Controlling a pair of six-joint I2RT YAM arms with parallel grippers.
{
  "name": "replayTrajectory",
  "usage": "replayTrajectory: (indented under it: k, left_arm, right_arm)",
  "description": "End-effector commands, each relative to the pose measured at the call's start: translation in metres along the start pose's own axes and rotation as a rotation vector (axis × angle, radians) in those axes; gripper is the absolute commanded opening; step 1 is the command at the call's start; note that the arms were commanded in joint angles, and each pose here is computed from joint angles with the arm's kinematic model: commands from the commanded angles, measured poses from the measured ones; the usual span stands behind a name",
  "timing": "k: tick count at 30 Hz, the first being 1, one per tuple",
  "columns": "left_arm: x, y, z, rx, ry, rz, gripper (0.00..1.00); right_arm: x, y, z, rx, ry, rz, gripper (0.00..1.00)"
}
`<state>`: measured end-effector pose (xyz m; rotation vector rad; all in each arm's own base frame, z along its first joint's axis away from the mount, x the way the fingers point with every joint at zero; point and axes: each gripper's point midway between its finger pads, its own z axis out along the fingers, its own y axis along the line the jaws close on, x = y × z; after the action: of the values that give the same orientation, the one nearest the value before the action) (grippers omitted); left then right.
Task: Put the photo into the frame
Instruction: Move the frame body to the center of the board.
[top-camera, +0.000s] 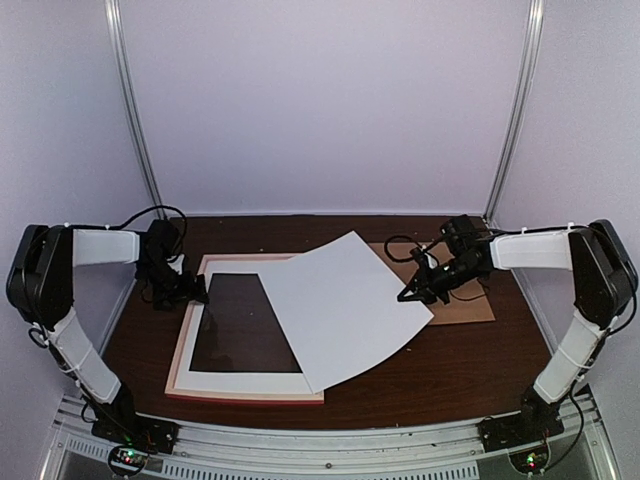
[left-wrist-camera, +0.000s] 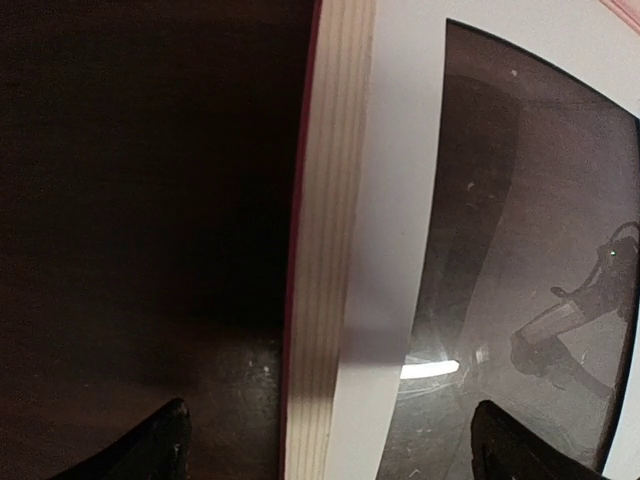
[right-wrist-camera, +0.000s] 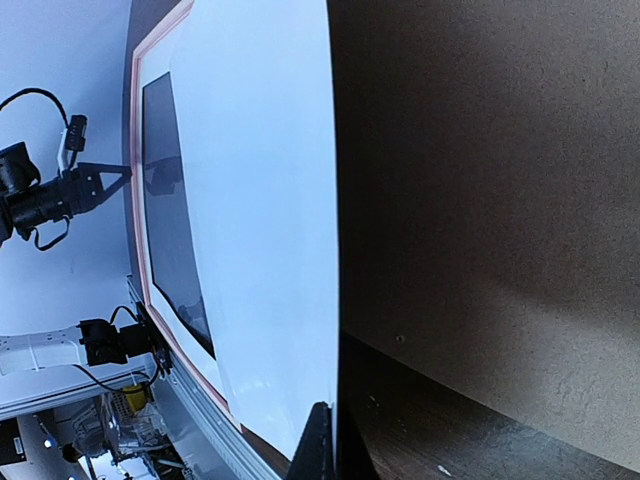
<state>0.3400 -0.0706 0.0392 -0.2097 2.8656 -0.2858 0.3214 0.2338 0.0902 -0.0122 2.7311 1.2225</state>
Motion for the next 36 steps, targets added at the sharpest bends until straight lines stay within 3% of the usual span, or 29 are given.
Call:
replayTrajectory:
  k: [1, 13, 22, 36]
  left_arm:
    - [-0.013, -0.017, 0.01, 0.101, -0.021, -0.024, 0.98]
    - [0.014, -0.043, 0.021, 0.274, 0.029, -0.066, 0.96]
    - [0.047, -0.07, 0.021, 0.287, 0.039, -0.04, 0.94]
    - [0.066, -0.102, 0.004, 0.34, 0.022, -0.031, 0.94]
  right_arm:
    - [-0.006, 0.009, -0.014, 0.003, -0.049, -0.043, 0.0]
    - [-0.017, 0.022, -0.027, -0.019, -0.088, -0.041, 0.0]
    - [-0.037, 0.024, -0.05, -0.046, -0.148, -0.014, 0.0]
    - [-0.055, 0.041, -0.078, -0.048, -0.193, -0.045, 0.0]
